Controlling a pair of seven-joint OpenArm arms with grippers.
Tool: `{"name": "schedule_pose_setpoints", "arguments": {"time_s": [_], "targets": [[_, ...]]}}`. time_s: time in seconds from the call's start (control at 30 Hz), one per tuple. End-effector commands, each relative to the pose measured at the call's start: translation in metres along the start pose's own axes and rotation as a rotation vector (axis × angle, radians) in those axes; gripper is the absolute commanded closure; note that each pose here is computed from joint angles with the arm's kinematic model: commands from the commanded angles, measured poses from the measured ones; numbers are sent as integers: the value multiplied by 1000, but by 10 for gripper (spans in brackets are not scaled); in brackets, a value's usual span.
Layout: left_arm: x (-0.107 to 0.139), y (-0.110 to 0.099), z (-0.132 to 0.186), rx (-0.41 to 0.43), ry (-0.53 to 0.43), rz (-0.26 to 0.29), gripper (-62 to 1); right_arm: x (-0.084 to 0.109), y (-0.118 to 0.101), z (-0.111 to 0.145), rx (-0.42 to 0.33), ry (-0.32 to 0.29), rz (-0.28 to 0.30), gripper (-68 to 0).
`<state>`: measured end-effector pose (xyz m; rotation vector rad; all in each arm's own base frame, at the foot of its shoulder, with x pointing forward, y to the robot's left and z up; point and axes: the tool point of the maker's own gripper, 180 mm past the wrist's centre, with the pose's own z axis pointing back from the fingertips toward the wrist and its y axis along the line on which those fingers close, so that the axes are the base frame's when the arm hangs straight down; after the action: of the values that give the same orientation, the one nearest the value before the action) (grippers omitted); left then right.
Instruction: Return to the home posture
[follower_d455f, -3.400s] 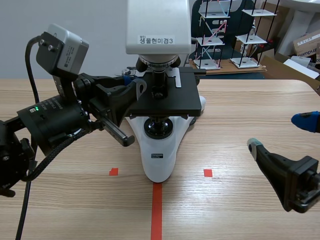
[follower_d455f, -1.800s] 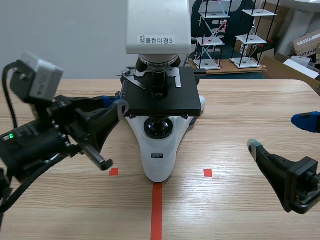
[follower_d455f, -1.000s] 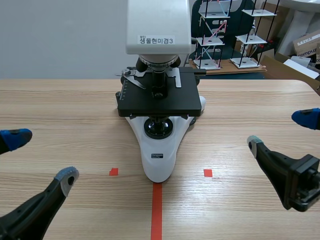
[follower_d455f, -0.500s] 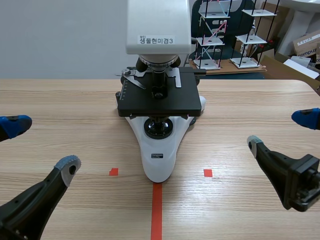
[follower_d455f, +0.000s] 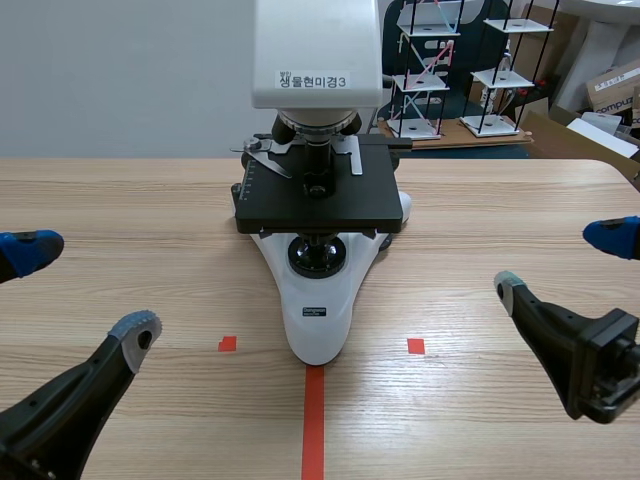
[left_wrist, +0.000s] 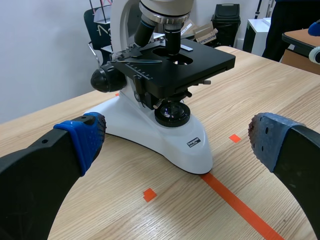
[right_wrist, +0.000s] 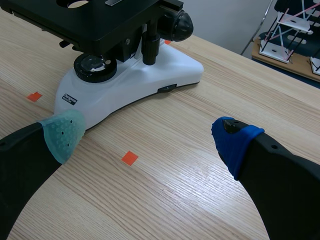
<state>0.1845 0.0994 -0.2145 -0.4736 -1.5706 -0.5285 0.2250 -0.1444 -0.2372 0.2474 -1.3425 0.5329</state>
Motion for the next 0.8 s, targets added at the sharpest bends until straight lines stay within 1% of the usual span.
{"name": "schedule_pose_setpoints", "arguments": {"time_s": [0.0, 0.77], "targets": [[6, 1, -1, 10, -28, 7, -605, 9, 0, -2, 2, -38, -1, -553], [7, 1, -1, 10, -36, 8, -605, 9, 0, -2, 2, -38, -1, -553]]}}
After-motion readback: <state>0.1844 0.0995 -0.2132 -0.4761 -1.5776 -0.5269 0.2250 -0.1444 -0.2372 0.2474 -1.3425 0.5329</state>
